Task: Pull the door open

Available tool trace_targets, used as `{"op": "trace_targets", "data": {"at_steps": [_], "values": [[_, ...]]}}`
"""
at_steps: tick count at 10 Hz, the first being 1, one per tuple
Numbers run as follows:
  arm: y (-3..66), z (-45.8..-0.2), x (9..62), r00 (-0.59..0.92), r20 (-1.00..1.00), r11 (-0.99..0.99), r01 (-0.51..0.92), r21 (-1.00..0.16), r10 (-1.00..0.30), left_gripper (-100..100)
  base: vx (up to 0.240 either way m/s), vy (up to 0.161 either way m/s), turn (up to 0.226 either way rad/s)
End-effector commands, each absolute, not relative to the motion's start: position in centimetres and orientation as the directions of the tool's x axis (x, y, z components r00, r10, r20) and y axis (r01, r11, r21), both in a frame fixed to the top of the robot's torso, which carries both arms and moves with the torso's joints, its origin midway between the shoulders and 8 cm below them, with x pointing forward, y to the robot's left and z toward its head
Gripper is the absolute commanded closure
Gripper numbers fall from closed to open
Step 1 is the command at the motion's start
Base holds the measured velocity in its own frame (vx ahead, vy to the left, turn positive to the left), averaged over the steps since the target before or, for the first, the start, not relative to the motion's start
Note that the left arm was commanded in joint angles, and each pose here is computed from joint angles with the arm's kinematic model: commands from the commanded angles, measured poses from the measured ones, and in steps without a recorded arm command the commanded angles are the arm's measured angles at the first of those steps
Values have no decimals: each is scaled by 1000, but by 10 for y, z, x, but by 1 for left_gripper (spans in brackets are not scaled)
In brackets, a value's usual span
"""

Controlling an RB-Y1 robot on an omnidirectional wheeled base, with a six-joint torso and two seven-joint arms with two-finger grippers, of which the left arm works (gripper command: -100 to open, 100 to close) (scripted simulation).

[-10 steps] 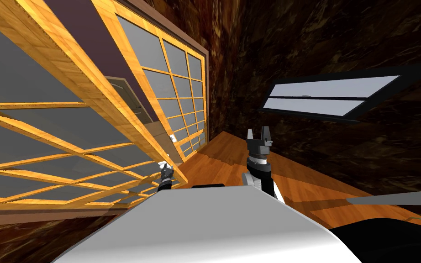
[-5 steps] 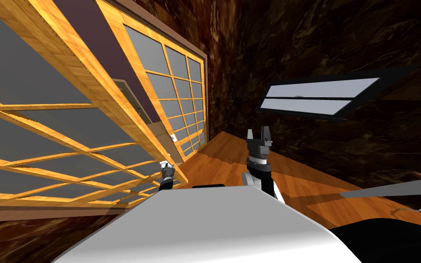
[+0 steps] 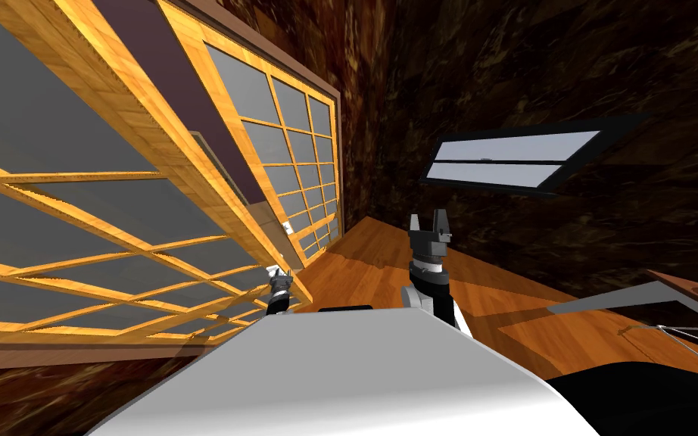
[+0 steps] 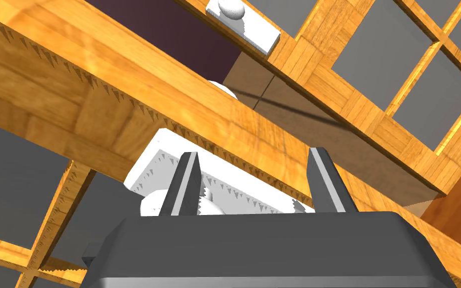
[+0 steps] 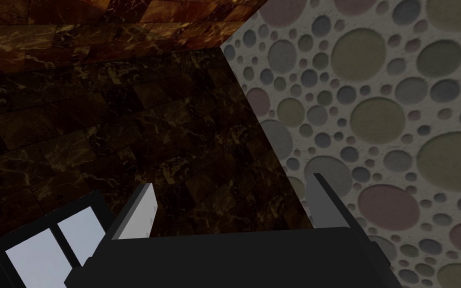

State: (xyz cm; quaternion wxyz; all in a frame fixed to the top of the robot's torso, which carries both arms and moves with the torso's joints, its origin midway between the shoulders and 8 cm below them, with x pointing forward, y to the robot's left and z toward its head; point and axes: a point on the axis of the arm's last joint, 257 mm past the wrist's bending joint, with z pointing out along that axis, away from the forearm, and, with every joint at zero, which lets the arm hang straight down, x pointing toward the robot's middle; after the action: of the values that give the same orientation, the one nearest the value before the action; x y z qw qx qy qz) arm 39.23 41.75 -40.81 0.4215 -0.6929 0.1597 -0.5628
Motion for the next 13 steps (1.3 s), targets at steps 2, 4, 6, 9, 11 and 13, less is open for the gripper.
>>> {"op": "trace_targets", "data": {"at_steps": [2, 4, 6, 9, 11, 13], "values": [[431, -405, 389, 310, 691, -627, 292, -723, -652, -100, -46, 17, -36], [426, -404, 395, 280, 757, -685, 322, -653, -590, -100, -66, 28, -59], [423, -404, 398, 258, 799, -723, 341, -601, -543, -100, -54, 32, -44], [418, -402, 404, 217, 861, -778, 369, -509, -460, -100, -65, 18, -49], [416, -402, 407, 196, 888, -802, 381, -459, -415, -100, -87, 18, -53], [413, -401, 409, 175, 912, -823, 391, -411, -372, -100, -50, 22, -32]]}}
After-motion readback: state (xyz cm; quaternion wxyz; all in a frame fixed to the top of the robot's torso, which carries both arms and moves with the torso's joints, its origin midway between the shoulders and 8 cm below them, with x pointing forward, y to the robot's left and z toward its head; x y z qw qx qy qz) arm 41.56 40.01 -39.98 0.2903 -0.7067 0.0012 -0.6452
